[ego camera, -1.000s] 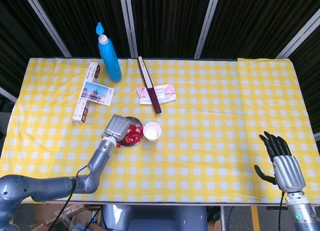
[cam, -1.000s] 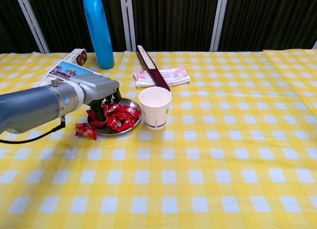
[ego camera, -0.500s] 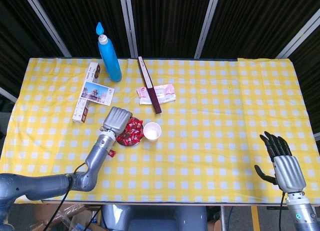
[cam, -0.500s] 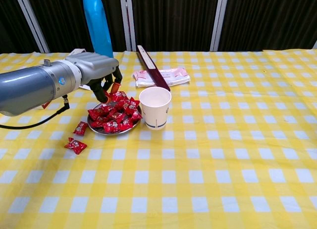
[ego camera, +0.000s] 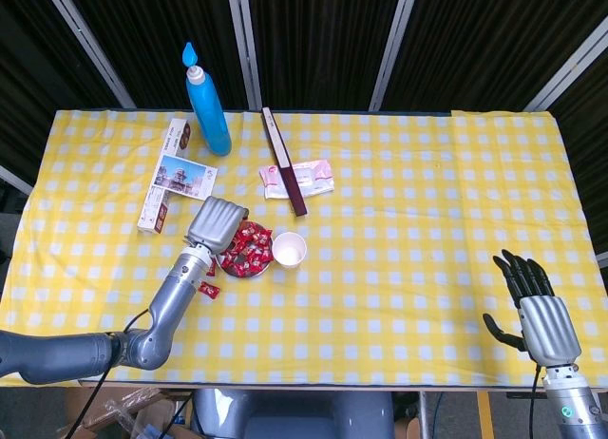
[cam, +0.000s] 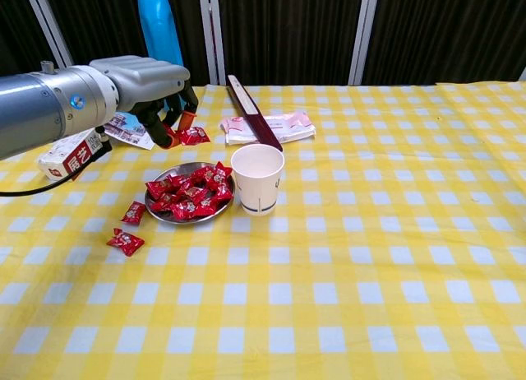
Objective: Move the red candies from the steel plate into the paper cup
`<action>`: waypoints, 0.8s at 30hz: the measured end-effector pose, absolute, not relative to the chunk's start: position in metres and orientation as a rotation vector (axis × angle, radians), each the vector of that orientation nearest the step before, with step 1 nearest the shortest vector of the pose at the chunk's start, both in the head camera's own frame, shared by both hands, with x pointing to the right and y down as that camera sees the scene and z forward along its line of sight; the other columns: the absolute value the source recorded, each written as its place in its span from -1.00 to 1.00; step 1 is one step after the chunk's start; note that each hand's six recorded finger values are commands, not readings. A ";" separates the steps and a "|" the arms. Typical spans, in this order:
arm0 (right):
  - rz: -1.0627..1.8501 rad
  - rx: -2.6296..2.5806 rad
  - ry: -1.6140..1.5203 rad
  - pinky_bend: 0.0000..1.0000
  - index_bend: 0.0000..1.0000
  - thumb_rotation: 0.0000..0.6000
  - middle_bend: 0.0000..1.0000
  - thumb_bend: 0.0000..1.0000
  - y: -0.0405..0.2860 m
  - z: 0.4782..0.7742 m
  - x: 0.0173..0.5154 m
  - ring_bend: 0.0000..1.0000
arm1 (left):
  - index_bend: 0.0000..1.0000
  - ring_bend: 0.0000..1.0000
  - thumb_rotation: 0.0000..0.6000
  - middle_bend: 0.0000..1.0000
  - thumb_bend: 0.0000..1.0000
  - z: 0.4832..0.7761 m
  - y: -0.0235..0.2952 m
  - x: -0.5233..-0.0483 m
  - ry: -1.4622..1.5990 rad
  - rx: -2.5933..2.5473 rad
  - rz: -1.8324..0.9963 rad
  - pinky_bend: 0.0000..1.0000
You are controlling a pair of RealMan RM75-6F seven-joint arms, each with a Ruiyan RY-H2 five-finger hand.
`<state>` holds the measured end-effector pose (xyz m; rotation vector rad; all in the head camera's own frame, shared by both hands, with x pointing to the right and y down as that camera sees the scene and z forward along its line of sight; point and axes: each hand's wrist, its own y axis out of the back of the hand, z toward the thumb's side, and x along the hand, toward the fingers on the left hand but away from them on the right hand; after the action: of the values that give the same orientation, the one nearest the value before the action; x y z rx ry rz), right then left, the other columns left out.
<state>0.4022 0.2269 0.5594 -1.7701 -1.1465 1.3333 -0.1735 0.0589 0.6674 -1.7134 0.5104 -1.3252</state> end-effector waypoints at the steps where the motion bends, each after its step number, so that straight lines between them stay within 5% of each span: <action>1: 1.333 -1.770 -1.147 -1.00 -1.00 1.00 -1.00 -0.22 0.227 0.559 0.402 -1.00 | 0.26 0.73 1.00 0.47 -0.09 0.665 0.058 -0.170 0.511 -1.716 -1.316 0.89; 24: 1.312 -1.783 -1.170 -1.00 -1.00 1.00 -1.00 -0.22 0.226 0.556 0.401 -1.00 | 0.26 0.73 1.00 0.47 -0.09 0.659 0.067 -0.094 0.352 -1.743 -1.265 0.89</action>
<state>0.4014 0.2258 0.5562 -1.7829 -1.1699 1.3115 -0.0935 0.0671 0.6591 -1.7429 0.3524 -1.2649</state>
